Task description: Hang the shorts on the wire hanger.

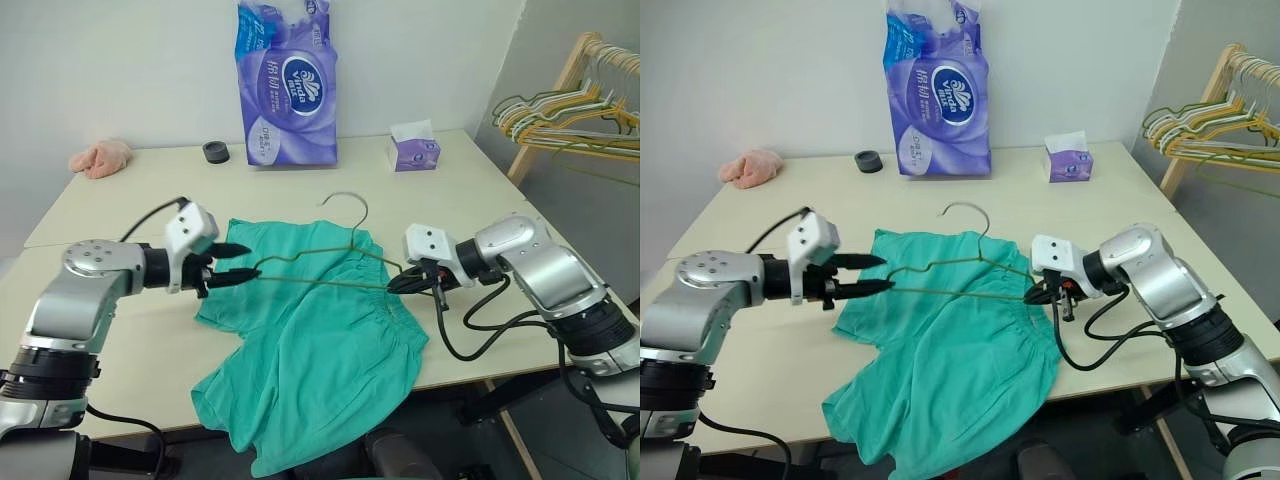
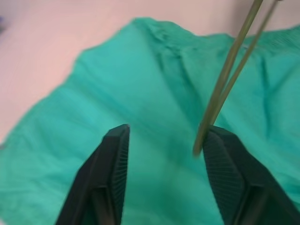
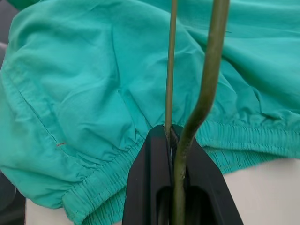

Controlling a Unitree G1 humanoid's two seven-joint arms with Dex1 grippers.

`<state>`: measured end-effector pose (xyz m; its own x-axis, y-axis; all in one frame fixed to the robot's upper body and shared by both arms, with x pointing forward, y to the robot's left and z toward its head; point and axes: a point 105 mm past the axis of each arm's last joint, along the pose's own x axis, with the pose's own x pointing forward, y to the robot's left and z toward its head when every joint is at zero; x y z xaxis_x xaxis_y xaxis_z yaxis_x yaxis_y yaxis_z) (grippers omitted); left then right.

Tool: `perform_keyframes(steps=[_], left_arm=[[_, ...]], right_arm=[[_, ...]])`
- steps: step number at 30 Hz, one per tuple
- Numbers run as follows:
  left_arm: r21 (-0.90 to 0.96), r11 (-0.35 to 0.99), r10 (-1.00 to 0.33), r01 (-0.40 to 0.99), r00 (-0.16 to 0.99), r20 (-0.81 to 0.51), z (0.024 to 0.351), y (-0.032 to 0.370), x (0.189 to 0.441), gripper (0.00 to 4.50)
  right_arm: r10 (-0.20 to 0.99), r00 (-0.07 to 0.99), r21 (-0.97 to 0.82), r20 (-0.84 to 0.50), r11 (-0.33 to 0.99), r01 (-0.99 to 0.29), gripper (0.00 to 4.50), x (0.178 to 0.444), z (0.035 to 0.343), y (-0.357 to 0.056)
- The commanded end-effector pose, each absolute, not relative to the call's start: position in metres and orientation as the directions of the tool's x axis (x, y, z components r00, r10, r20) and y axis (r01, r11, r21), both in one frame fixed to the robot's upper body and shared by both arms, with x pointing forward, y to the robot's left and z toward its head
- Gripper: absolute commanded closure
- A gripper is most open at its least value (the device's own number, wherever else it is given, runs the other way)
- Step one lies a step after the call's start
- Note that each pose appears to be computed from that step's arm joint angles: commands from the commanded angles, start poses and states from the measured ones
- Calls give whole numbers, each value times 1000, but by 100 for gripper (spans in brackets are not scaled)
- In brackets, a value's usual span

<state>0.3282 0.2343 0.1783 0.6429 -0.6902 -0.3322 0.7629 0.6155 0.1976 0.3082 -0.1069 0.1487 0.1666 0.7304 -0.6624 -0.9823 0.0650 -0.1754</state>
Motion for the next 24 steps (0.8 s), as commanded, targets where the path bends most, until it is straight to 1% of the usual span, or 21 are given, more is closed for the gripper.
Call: perform_keyframes(steps=[1, 4, 5, 7, 8, 11, 12, 16, 21, 24], left_arm=[[208, 692, -649, 691, 722, -239, 200, 253, 332, 201], [146, 719, -623, 679, 724, -297, 183, 278, 315, 201], [108, 722, -630, 684, 713, -307, 178, 280, 310, 184], [40, 709, -660, 704, 683, -312, 173, 277, 300, 145], [27, 695, -676, 718, 666, -315, 172, 274, 296, 118], [79, 668, -684, 740, 652, -326, 170, 266, 295, 25], [78, 656, -692, 750, 640, -332, 170, 265, 293, 2], [65, 621, -721, 781, 602, -344, 169, 260, 289, 2], [52, 637, -714, 769, 614, -337, 169, 264, 289, 2], [26, 649, -712, 760, 619, -332, 169, 267, 288, 2]], right_arm=[[752, 185, -165, -633, 102, -981, 450, 304, 156, -111], [747, 214, -26, -630, 255, -966, 450, 302, 144, -135], [735, 231, 10, -637, 307, -952, 450, 301, 139, -146], [705, 266, 70, -658, 409, -910, 450, 301, 129, -169], [693, 280, 90, -664, 446, -891, 450, 300, 126, -177], [655, 321, 126, -684, 539, -833, 450, 301, 119, -200], [646, 332, 142, -688, 567, -811, 450, 301, 118, -206], [631, 357, 199, -689, 638, -744, 450, 301, 114, -224], [629, 352, 252, -693, 669, -699, 450, 293, 111, -237], [628, 336, 290, -702, 683, -671, 450, 284, 107, -246]])
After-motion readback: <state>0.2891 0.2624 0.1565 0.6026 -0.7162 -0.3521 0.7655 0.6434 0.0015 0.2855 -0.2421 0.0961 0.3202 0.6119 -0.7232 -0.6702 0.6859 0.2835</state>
